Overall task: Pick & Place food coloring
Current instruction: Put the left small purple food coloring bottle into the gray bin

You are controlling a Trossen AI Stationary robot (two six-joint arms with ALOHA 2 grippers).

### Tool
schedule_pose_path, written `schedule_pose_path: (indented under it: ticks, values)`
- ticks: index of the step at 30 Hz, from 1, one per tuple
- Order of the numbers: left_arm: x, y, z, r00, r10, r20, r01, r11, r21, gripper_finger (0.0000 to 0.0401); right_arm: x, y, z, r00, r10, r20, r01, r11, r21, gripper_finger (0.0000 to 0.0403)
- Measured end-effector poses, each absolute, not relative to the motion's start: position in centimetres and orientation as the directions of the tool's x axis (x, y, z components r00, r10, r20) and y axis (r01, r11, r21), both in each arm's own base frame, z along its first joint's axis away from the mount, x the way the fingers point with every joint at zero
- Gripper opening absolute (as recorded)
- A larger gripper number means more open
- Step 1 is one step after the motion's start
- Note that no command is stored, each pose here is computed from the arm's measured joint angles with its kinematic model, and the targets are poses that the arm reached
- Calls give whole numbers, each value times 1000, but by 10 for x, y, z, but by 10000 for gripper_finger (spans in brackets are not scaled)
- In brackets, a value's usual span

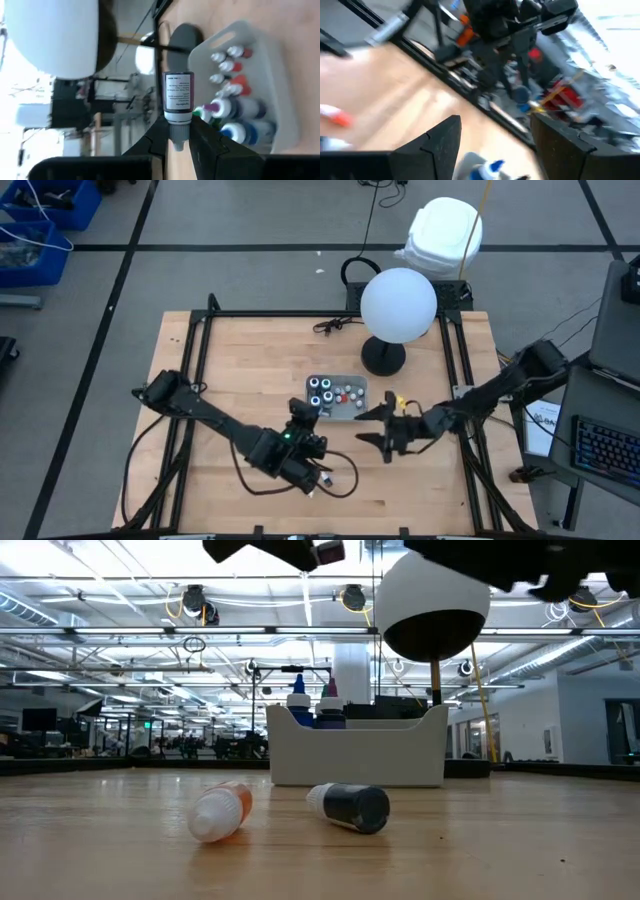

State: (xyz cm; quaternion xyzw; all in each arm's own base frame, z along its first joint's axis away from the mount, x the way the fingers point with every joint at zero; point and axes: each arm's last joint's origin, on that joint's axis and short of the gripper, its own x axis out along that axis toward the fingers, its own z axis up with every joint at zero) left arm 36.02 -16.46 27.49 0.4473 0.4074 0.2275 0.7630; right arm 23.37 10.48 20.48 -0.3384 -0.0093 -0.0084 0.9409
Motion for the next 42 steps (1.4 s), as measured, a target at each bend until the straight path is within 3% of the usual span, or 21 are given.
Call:
schedule_pose_path:
  ticks: [8, 14, 22, 34, 42]
  values:
    - [369, -167, 276, 609, 623, -490, 44, 590, 806, 56, 257, 121, 198, 995, -90, 30, 82, 650, -756, 228]
    - [371, -170, 273, 626, 554, -549, 85, 651, 754, 56, 263, 123, 198, 994, -106, 34, 94, 633, -769, 226]
    - [377, -173, 265, 626, 522, -580, 124, 667, 735, 56, 263, 122, 196, 994, -111, 9, 76, 616, -784, 210]
    - [389, -161, 255, 608, 526, -595, 121, 680, 723, 56, 264, 125, 186, 996, -79, -45, 1, 509, -861, 187]
    - [393, -162, 256, 635, 494, -593, 129, 689, 713, 56, 264, 125, 187, 996, -79, -35, 11, 510, -860, 173]
